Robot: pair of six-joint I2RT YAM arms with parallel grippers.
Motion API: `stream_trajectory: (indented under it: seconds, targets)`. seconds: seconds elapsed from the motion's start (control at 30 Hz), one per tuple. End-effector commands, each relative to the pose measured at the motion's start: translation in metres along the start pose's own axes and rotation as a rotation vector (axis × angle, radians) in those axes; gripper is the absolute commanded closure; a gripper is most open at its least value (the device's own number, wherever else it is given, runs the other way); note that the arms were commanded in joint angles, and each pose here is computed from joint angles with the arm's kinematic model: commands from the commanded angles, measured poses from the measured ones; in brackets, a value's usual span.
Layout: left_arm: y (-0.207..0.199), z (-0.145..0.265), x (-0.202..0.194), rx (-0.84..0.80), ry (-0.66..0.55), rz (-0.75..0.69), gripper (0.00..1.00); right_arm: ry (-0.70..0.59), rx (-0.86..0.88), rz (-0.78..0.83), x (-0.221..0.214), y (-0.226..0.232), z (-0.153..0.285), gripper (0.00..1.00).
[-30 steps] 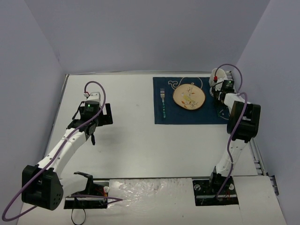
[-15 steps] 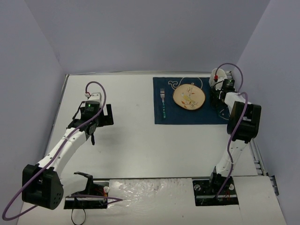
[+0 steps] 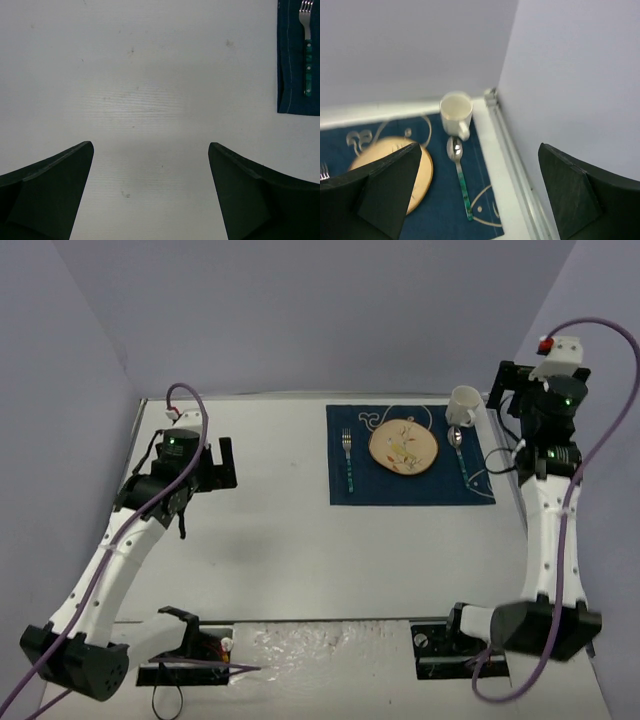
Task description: Set the dinner table for one person
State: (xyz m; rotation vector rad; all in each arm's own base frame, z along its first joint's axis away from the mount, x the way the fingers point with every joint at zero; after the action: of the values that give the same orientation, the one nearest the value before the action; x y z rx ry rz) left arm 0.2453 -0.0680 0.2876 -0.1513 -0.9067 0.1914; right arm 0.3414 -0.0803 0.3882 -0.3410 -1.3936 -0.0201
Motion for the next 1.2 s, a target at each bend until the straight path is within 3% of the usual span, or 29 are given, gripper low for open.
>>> stream_trajectory:
  seconds: [0.0, 0.33, 0.63, 1.17]
  targets:
    - [0.001, 0.045, 0.027, -0.021, -0.108, 0.002, 0.03, -0.113, -0.154, -0.111, 0.033, -0.001, 0.054, 0.00]
    - [0.024, 0.092, 0.021, -0.016, -0.296, 0.024, 0.03, -0.183, -0.154, -0.205, 0.014, 0.026, 0.144, 0.00]
    - [0.046, 0.093, -0.014, 0.039, -0.287, 0.013, 0.03, -0.222, -0.100, -0.257, -0.029, 0.018, 0.199, 0.00]
    - [0.047, 0.069, -0.029, 0.067, -0.253, 0.043, 0.03, -0.205, -0.075, -0.286, -0.057, 0.021, 0.210, 0.00]
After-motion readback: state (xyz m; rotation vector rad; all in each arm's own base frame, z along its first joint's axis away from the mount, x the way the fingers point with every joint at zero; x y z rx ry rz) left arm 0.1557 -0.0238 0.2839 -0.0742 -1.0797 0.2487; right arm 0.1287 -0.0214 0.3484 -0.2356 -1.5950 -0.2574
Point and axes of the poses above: each gripper's point midway between its finger pads, its own z axis back along the fingers, its own y axis along the line the jaws close on, x = y × z, the point moved 7 cm from there along z, back along the fingers, and after that the axes turned 8 degrees about z, right-handed, at the moved point
